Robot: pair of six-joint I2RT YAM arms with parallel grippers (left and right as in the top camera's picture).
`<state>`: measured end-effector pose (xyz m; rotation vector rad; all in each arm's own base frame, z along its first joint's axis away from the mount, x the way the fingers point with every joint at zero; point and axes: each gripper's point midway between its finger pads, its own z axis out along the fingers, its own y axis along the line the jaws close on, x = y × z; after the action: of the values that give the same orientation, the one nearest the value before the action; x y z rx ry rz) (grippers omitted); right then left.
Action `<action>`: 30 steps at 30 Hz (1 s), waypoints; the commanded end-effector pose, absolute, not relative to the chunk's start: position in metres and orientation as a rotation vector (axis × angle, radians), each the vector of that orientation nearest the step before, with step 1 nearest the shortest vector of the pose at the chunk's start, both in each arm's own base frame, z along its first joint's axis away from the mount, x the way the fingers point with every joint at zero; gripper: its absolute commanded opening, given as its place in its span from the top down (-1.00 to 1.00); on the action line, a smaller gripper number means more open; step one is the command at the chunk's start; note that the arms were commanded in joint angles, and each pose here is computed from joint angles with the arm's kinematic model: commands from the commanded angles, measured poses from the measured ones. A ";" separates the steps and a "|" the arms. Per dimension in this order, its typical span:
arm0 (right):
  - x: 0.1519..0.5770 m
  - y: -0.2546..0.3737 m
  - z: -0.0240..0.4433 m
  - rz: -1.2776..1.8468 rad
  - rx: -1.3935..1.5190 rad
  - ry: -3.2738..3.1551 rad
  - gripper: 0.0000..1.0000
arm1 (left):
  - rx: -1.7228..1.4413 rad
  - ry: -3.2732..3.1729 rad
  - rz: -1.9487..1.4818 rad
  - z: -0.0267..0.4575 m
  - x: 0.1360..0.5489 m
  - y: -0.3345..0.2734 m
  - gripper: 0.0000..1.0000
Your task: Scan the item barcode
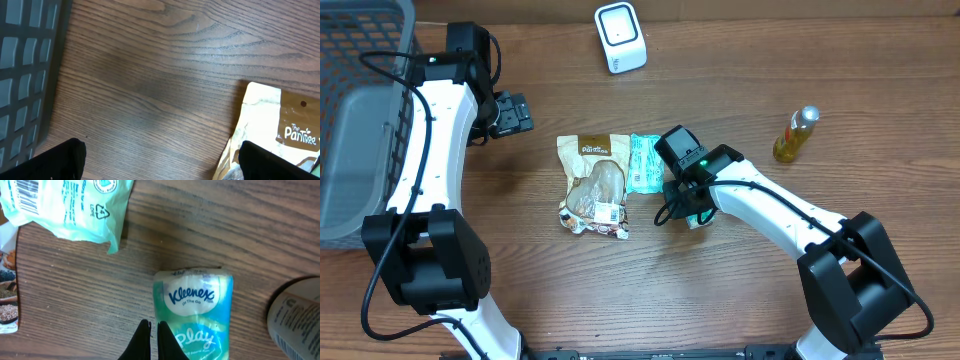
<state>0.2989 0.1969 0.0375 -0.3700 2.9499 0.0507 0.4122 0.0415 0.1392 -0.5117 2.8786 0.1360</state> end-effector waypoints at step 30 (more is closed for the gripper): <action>0.270 0.191 0.005 0.086 -0.374 3.025 0.93 | -0.486 2.848 0.146 0.151 0.416 0.039 -0.99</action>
<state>0.2868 0.1830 0.0175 -0.3271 2.9787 -0.0078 0.4122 0.0415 0.1392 -0.5112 2.8787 0.1360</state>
